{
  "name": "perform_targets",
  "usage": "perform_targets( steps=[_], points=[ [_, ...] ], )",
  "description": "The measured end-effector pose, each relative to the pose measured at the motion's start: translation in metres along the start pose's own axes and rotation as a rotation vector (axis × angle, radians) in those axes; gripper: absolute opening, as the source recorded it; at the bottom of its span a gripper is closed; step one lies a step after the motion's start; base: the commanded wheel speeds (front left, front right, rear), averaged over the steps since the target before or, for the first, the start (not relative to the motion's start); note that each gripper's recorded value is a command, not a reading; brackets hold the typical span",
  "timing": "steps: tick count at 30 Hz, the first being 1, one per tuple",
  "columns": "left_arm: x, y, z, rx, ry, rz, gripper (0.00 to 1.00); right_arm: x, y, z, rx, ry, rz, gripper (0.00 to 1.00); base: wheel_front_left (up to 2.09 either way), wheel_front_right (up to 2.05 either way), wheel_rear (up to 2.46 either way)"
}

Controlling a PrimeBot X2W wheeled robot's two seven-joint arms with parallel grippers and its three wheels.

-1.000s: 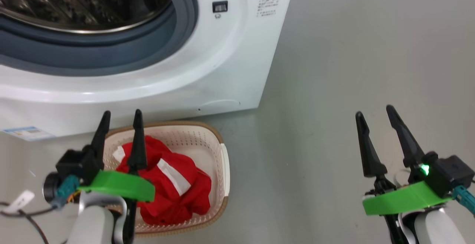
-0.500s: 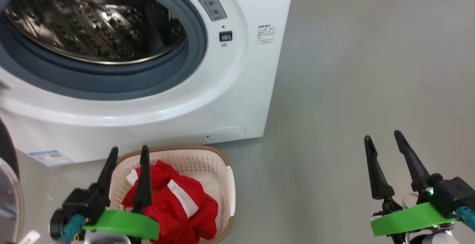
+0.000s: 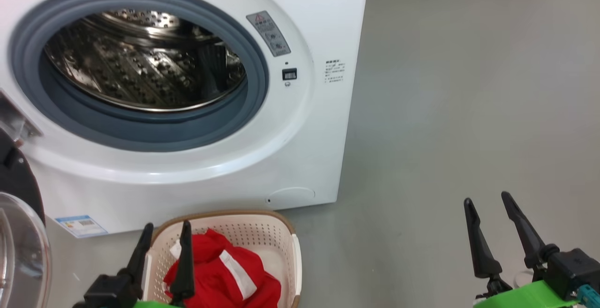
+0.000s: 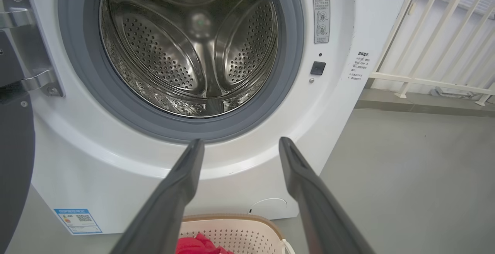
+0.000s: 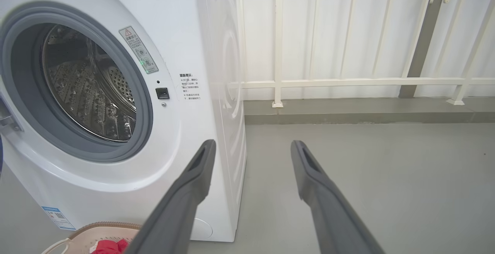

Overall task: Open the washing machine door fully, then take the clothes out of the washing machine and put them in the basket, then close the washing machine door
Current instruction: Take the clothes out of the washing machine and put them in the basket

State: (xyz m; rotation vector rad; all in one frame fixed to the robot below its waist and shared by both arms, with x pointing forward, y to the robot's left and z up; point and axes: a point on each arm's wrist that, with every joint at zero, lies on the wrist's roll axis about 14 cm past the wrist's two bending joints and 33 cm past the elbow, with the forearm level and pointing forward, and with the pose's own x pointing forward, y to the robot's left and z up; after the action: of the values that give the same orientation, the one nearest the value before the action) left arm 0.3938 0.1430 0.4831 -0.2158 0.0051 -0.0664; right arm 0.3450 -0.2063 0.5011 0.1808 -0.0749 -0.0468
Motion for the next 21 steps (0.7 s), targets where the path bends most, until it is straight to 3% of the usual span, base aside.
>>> perform_targets(
  steps=[21],
  points=[
    [-0.021, -0.004, 0.016, 0.029, -0.040, 0.004, 1.00, -0.028, -0.013, 0.012, -0.007, -0.033, -0.039, 1.00, 0.00, 0.00, 0.00]
  ],
)
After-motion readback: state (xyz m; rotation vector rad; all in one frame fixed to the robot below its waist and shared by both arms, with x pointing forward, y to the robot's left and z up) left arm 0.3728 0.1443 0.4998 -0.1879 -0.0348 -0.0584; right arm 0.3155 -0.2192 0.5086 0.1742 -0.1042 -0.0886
